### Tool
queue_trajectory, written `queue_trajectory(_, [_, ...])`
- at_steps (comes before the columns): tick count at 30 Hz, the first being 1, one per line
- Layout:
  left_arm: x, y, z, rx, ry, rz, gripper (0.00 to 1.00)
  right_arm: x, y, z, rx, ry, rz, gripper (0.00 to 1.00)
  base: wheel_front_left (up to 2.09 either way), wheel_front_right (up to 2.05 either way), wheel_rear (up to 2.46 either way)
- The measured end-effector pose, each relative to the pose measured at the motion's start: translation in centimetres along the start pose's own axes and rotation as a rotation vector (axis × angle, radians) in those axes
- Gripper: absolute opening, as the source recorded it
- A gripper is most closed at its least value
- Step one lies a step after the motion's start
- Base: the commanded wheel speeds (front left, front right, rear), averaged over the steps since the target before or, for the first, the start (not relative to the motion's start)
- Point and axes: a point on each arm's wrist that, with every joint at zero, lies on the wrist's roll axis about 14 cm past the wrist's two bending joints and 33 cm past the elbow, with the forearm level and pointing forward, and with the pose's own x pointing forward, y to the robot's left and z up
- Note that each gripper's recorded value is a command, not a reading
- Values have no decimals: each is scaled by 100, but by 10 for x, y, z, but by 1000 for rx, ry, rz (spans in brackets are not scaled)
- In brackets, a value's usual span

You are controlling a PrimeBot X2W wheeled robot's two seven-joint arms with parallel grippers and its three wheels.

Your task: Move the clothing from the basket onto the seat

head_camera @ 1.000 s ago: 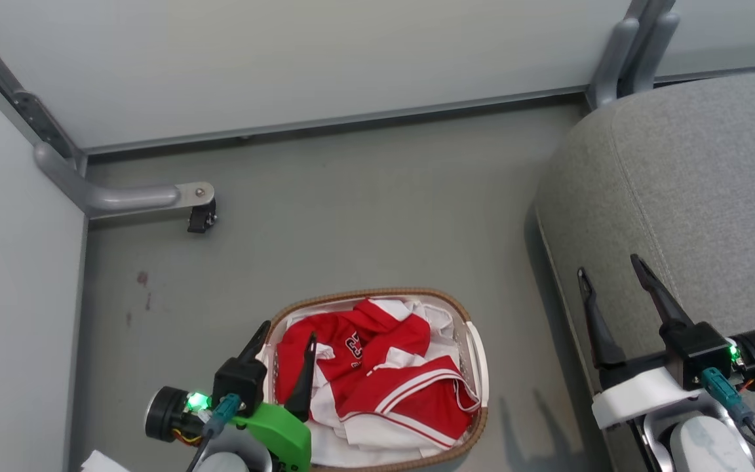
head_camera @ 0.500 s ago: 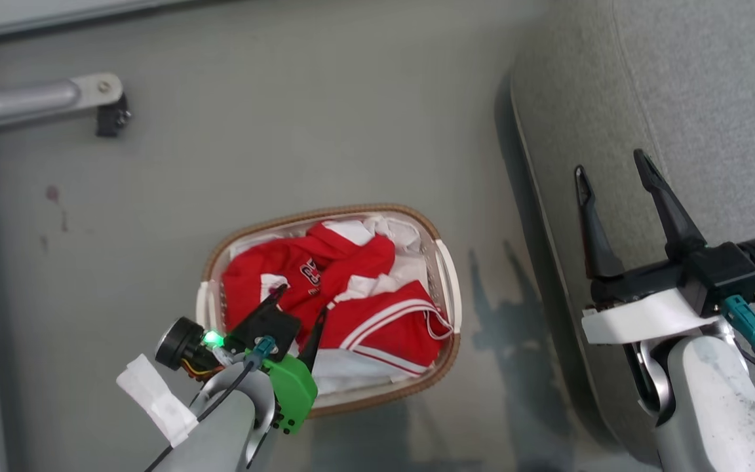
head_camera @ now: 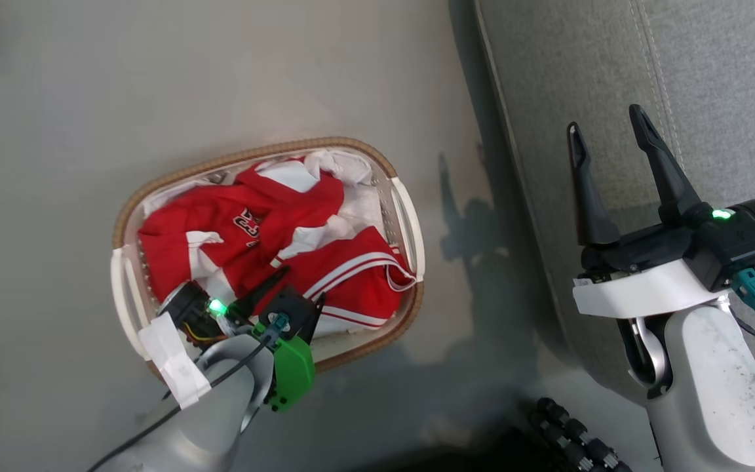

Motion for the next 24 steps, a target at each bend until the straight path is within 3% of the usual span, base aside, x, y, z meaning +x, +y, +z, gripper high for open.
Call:
queue_trajectory(11, [35,7,-25,40,65,-45,100,-3,-13,-36,-15,92,-30,100,0,0,0])
queue_trajectory(12, [36,6,-25,37,67,-48,79,-3,-14,-37,-17,96,-32,100,0,0,0])
queue_trajectory(13, [38,6,-26,33,69,-49,49,-4,-15,-38,-18,100,-34,100,0,0,0])
queue_trajectory(16, [39,6,-20,40,55,-52,7,-5,-16,-39,-19,103,-37,100,0,0,0])
queue_trajectory(17, [39,6,-18,44,51,-53,0,-5,-16,-38,-19,103,-37,100,0,0,0])
queue_trajectory(24, [24,-2,5,31,-13,-40,0,-6,-11,-24,-28,74,-23,100,0,0,0])
